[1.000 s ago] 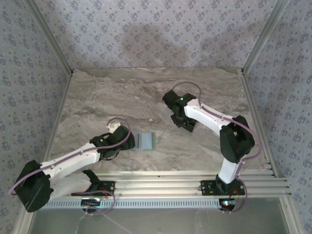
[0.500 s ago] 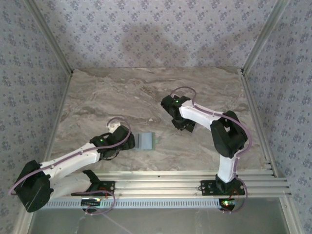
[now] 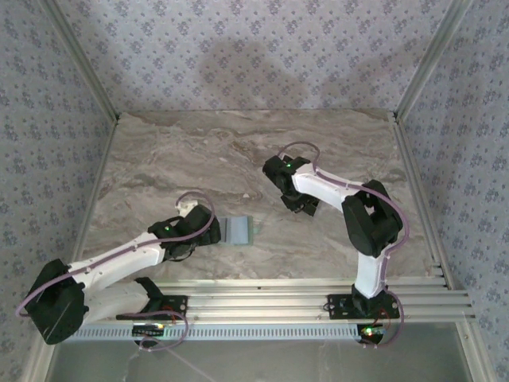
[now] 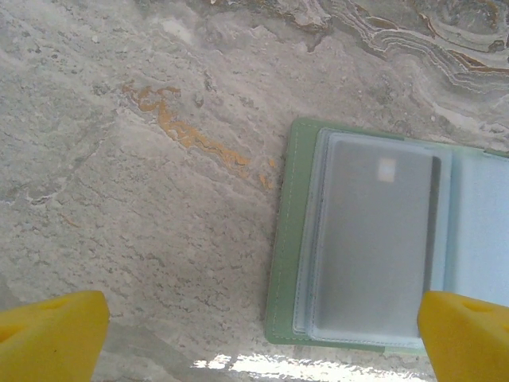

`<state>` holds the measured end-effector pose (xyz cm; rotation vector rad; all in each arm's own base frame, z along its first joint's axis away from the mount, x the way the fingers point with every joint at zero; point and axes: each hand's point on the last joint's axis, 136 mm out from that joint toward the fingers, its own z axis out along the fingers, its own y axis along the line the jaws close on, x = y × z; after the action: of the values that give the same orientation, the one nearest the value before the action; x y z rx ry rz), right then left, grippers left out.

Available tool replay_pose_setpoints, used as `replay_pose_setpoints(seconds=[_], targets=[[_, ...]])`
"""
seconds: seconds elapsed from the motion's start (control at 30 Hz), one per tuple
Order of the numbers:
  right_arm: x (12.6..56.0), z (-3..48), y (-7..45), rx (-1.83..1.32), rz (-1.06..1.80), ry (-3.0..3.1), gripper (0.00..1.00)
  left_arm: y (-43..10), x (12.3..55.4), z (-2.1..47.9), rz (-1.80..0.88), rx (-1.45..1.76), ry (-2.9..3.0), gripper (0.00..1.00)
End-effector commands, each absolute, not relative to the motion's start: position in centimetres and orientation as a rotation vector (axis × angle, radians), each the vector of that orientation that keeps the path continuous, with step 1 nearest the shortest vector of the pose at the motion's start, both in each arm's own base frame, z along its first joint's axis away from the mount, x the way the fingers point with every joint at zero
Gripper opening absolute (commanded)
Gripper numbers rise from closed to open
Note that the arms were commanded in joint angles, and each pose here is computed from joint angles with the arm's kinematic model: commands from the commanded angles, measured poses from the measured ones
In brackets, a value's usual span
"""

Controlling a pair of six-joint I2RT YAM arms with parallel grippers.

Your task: Put the credit cards into the card holder

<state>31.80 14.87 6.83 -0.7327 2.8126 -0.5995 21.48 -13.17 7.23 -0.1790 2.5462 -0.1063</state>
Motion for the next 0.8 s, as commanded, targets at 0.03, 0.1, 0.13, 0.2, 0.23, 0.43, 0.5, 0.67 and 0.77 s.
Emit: replay_pose_setpoints(seconds=[0.03, 0.1, 0.13, 0.2, 0.23, 0.43, 0.5, 0.67, 0.77], targets=[[30.7, 5.4, 15.5, -0.787, -0.517, 2.877, 0.21, -13.8, 22.1, 8.1, -0.126, -0.168, 2.534, 1.00], [30.6, 5.2, 15.6, -0.801, -0.500, 2.883, 0.21, -13.8, 22.1, 8.2, -0.128, -0.170, 2.532, 1.00], [30.6, 5.1, 15.7, -0.809, -0.494, 2.884, 0.21, -13.8, 22.1, 8.2, -0.128, -0.169, 2.532, 1.00], [30.5, 4.9, 15.8, -0.823, -0.482, 2.886, 0.21, -13.8, 22.1, 8.1, -0.127, -0.170, 2.533, 1.00], [30.5, 5.0, 15.9, -0.832, -0.478, 2.883, 0.21, -13.7, 22.1, 8.1, -0.126, -0.170, 2.533, 1.00], [30.1, 5.1, 16.6, -0.960, -0.451, 2.841, 0.20, -13.8, 22.1, 8.1, -0.129, -0.168, 2.533, 1.00], [29.9, 5.1, 16.6, -0.989, -0.466, 2.829, 0.21, -13.8, 22.1, 8.1, -0.132, -0.170, 2.532, 1.00], [29.9, 5.1, 16.7, -0.997, -0.464, 2.829, 0.21, -13.8, 22.1, 8.1, -0.133, -0.170, 2.532, 1.00], [30.0, 5.4, 16.7, -0.992, -0.464, 2.826, 0.28, -13.8, 22.1, 8.1, -0.133, -0.166, 2.532, 1.00]])
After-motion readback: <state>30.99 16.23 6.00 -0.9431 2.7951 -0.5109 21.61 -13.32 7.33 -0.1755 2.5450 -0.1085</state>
